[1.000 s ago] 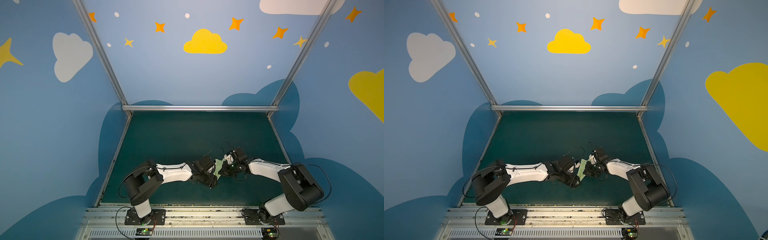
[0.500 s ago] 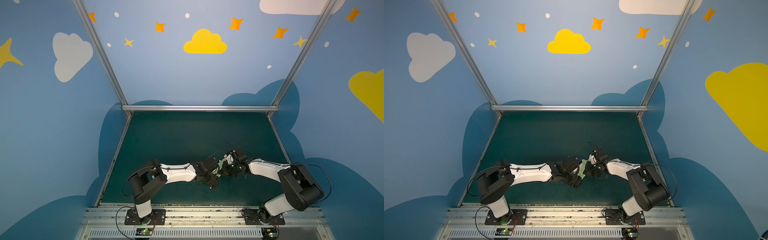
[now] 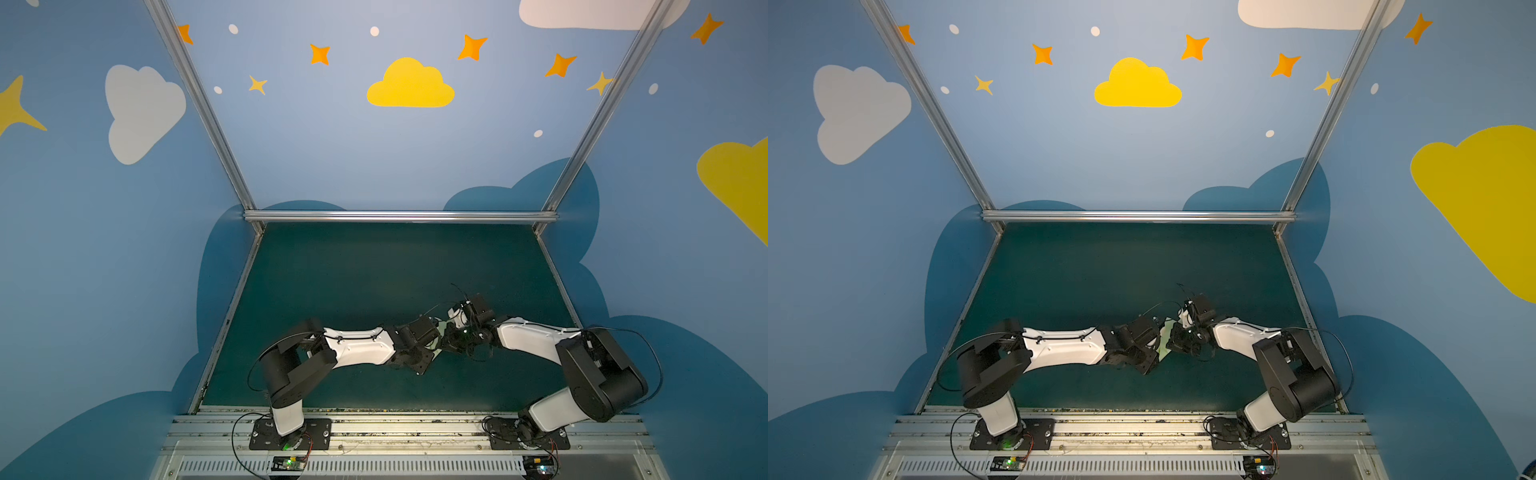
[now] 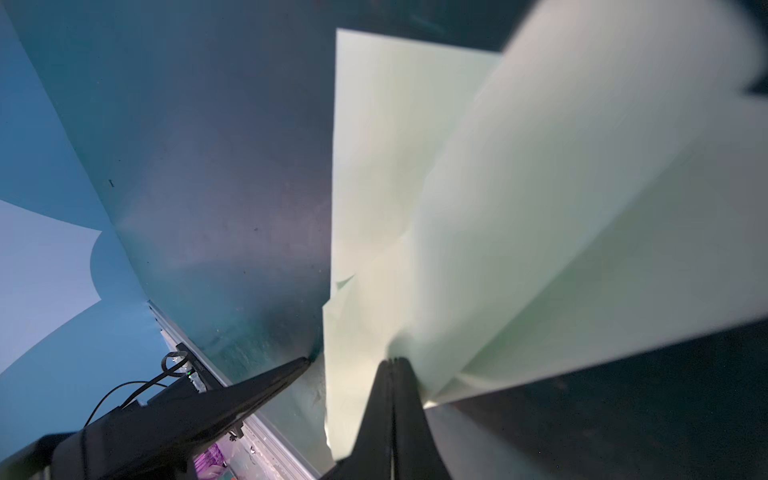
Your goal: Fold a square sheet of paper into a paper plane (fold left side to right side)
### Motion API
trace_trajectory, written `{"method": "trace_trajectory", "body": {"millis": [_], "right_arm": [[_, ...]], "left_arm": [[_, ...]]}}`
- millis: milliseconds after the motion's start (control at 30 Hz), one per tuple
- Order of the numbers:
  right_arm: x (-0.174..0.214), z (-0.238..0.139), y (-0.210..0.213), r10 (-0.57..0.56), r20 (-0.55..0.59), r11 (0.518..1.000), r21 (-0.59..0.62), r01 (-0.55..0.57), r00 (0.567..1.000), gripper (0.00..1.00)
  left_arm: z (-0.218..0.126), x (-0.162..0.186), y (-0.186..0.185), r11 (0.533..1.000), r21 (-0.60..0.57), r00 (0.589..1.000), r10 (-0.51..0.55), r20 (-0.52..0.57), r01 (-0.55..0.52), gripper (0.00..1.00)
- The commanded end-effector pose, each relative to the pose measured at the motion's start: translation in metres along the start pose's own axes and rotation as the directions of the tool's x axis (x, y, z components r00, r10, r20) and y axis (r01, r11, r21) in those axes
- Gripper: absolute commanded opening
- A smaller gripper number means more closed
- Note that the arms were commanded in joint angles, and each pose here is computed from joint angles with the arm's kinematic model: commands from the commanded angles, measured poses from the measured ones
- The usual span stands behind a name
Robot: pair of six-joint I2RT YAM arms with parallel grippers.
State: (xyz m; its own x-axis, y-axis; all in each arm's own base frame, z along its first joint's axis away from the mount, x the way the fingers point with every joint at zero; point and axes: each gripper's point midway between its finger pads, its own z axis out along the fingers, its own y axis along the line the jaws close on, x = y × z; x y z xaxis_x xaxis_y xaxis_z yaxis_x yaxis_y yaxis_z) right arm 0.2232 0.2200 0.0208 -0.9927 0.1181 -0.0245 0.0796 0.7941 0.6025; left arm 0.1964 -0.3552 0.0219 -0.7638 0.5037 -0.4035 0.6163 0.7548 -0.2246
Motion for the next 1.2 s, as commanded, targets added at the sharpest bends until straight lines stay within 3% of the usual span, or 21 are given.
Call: {"method": "trace_trajectory", "body": {"millis": [0,367,1167], "right_arm": [[0.002,-0.006,0.007,-0.009,0.004,1.0,-0.016,0.009,1.0,0.0],[0.008,-0.021,0.024,-0.042,0.009,0.997,-0.057,0.043,0.999,0.0],[0.025,0.002,0.008,-0.029,-0.019,1.0,-0.003,0.029,0.999,0.0]], "left_arm": [[0.018,0.034,0.013,0.999,-0.035,0.994,-0.002,-0.11,-0.002,0.43],[0.021,0.032,0.012,1.0,-0.01,0.994,-0.009,-0.111,0.008,0.24],[0.017,0.024,0.003,0.999,0.029,0.993,-0.023,-0.113,0.026,0.25]]}}
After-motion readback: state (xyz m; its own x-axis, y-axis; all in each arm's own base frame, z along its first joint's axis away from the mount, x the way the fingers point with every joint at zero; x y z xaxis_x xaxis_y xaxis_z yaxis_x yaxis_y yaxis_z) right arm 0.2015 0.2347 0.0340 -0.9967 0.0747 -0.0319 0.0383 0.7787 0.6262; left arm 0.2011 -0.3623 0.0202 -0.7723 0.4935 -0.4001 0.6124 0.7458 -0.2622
